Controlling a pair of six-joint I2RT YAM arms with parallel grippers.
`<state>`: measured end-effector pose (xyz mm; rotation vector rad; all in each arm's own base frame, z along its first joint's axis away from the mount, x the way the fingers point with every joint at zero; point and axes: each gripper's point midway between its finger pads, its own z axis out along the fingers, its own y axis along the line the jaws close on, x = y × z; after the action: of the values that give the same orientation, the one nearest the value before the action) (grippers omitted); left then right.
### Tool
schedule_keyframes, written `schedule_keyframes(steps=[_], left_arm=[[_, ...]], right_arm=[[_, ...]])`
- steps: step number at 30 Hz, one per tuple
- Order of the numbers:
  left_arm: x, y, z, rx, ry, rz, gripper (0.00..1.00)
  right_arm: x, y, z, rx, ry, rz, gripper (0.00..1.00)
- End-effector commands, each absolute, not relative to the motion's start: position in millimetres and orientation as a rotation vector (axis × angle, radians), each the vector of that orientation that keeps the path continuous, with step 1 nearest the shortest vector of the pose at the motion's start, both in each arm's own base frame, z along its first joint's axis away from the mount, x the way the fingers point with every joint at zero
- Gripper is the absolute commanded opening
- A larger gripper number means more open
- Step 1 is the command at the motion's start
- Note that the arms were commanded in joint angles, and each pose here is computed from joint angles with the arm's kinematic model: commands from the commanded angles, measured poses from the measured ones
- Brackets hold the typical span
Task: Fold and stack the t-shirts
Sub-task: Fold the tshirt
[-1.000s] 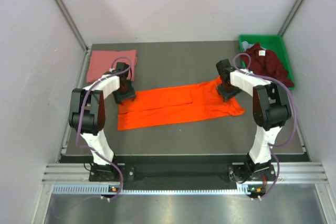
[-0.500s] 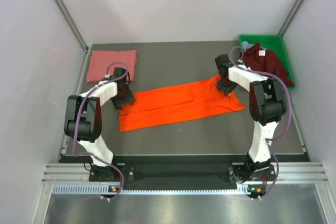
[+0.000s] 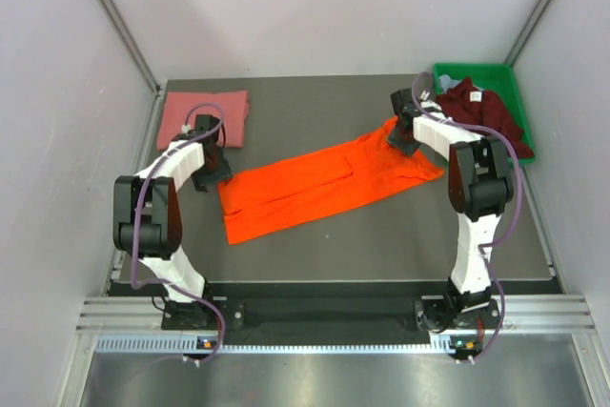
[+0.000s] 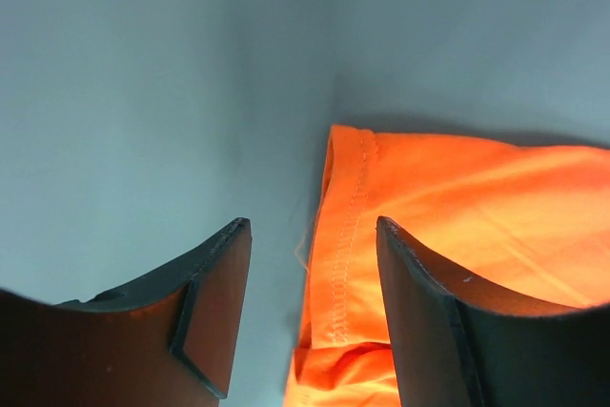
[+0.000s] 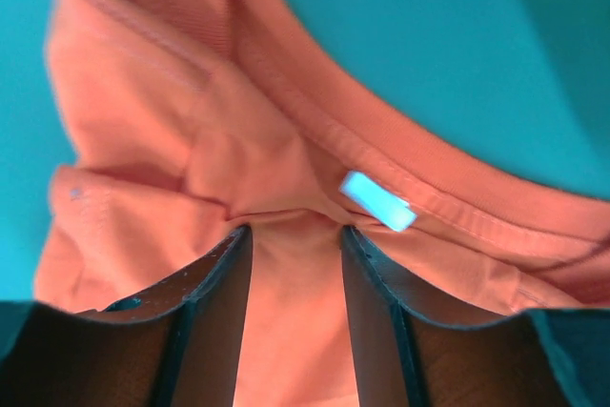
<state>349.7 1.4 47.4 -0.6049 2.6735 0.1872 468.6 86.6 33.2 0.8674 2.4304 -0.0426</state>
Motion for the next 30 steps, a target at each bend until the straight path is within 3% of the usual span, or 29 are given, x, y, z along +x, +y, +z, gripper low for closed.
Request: schedule_keyframes(steps=[1, 5, 17, 20, 27, 30], left_arm=[[371, -4, 61, -0.458, 2.636, 0.096, 0.6], [379, -8, 53, -0.417, 2.665, 0.044, 0.6], [392, 4, 39, -0.378, 2.731, 0.121, 0.38], [392, 7, 37, -0.375, 2.736, 0.141, 0.3], [384, 8, 35, -0.437, 2.739, 0.157, 0.01], [371, 7, 32, -0.459, 2.762, 0.162, 0.0]], right_arm=[[496, 107, 71, 0.743, 2.346, 0.106, 0.43], [496, 111, 106, 0.755, 2.307, 0.15, 0.45], [428, 97, 142, 0.871, 2.351, 0.112, 0.44], [404, 91, 135, 0.882, 2.37, 0.093, 0.45], [364, 70, 88, 1.0, 2.376, 0.005, 0.42], [360, 65, 76, 1.018, 2.387, -0.034, 0.42]])
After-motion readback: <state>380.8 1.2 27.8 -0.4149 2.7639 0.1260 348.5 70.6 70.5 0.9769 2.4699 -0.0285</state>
